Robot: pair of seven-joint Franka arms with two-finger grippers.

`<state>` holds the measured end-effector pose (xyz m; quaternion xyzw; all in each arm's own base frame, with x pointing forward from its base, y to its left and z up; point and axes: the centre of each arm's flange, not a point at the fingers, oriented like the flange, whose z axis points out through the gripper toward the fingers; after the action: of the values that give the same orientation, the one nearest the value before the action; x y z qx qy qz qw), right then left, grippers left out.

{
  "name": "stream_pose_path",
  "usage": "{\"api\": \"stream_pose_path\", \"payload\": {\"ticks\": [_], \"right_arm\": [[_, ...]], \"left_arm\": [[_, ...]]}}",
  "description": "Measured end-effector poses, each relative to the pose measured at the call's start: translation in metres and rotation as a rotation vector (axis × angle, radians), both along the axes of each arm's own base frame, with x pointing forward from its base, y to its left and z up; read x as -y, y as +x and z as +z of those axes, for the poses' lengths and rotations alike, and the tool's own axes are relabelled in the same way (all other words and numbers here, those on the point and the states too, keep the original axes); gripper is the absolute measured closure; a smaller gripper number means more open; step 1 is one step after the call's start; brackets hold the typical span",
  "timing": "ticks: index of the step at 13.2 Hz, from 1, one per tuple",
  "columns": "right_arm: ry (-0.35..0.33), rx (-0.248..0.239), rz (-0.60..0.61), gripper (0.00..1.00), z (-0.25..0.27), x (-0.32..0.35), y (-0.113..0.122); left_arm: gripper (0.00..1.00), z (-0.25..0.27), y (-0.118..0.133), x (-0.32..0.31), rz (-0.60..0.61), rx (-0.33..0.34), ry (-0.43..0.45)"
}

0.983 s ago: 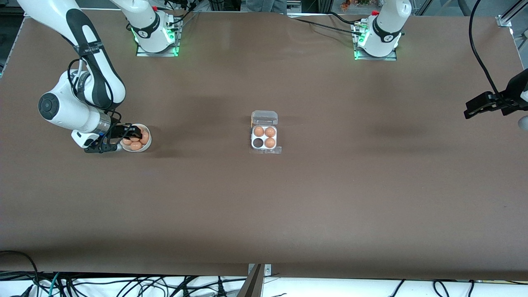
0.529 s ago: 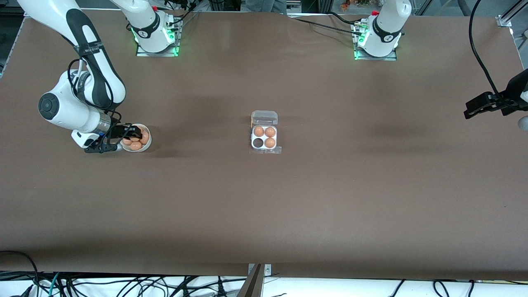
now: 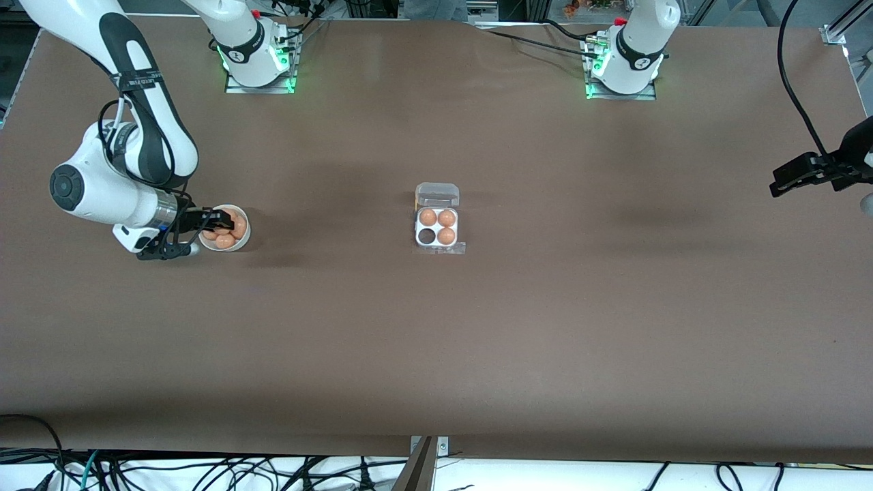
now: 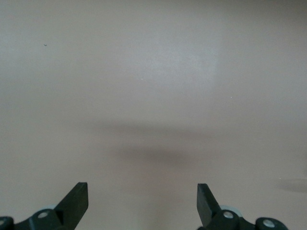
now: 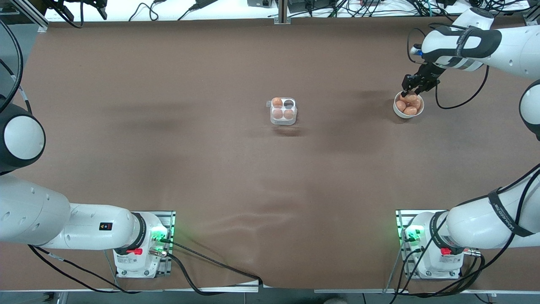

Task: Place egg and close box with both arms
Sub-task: 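Lift the egg with the right gripper and carry it to the carton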

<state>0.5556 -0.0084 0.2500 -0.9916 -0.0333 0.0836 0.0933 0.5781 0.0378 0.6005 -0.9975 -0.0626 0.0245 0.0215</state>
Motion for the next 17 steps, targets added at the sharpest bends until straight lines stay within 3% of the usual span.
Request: {"api": "stream_pose_path", "payload": {"ticks": [7, 17], "right_arm": [[0.128, -0.166, -0.13, 0.52, 0.044, -0.063, 0.029], [0.359, -0.538, -0.656, 0.52, 0.012, -0.172, 0.033]], "left_arm": [[0.0, 0.0, 0.0, -0.002, 0.003, 0.0, 0.0], [0.0, 0.0, 0.0, -0.002, 0.004, 0.0, 0.0]]}}
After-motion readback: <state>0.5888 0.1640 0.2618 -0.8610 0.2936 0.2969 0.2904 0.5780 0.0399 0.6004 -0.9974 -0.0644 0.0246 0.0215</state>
